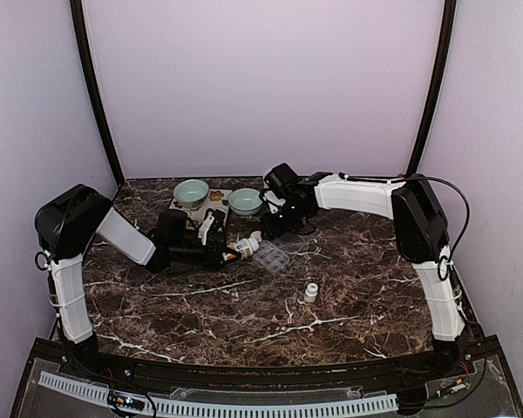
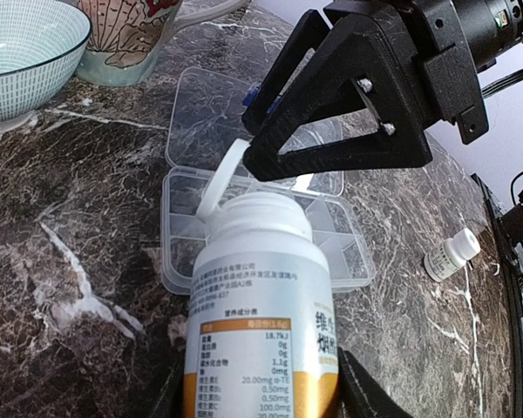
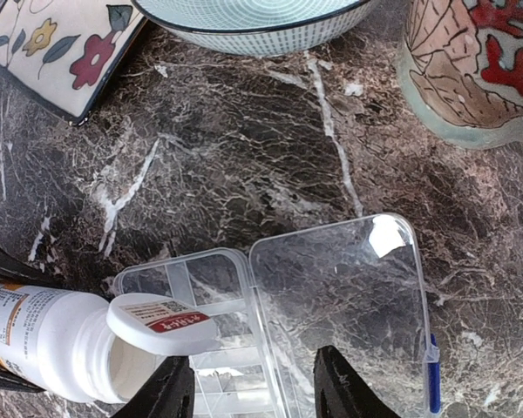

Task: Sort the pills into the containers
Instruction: Pour the pill into the compartment of the pill container.

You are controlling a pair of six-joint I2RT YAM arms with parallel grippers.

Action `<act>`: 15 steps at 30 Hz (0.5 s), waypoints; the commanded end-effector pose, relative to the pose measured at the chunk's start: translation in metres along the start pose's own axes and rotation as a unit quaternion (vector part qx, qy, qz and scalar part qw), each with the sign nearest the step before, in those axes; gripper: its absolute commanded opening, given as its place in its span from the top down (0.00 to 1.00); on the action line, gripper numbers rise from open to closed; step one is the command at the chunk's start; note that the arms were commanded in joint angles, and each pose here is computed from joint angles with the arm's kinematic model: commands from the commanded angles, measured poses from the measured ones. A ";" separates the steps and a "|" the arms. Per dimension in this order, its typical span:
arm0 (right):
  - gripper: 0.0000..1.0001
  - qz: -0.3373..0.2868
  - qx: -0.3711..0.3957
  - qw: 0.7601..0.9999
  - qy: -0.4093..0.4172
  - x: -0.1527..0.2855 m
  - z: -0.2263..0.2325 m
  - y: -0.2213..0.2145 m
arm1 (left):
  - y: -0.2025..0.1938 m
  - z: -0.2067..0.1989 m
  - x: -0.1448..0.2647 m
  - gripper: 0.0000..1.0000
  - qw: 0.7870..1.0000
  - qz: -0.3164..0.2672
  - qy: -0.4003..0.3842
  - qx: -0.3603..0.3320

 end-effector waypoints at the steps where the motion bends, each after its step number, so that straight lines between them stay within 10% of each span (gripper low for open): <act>1: 0.52 -0.017 0.001 1.000 -0.001 0.002 -0.001 0.012 | 0.028 -0.010 0.006 1.00 0.999 -0.024 0.001 -0.037; 15: 0.52 -0.015 0.000 1.000 0.006 -0.001 0.002 0.012 | 0.030 -0.011 0.005 1.00 0.999 -0.016 0.009 -0.050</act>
Point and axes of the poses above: each gripper's point midway between its finger pads, its own x axis back along the fingers, its own z axis along the line the jaws close on, y = z × x, the point moved 1 cm from there along x, back along the fingers, and after that the axes turned 7 degrees about -x, right-handed, at the moved point
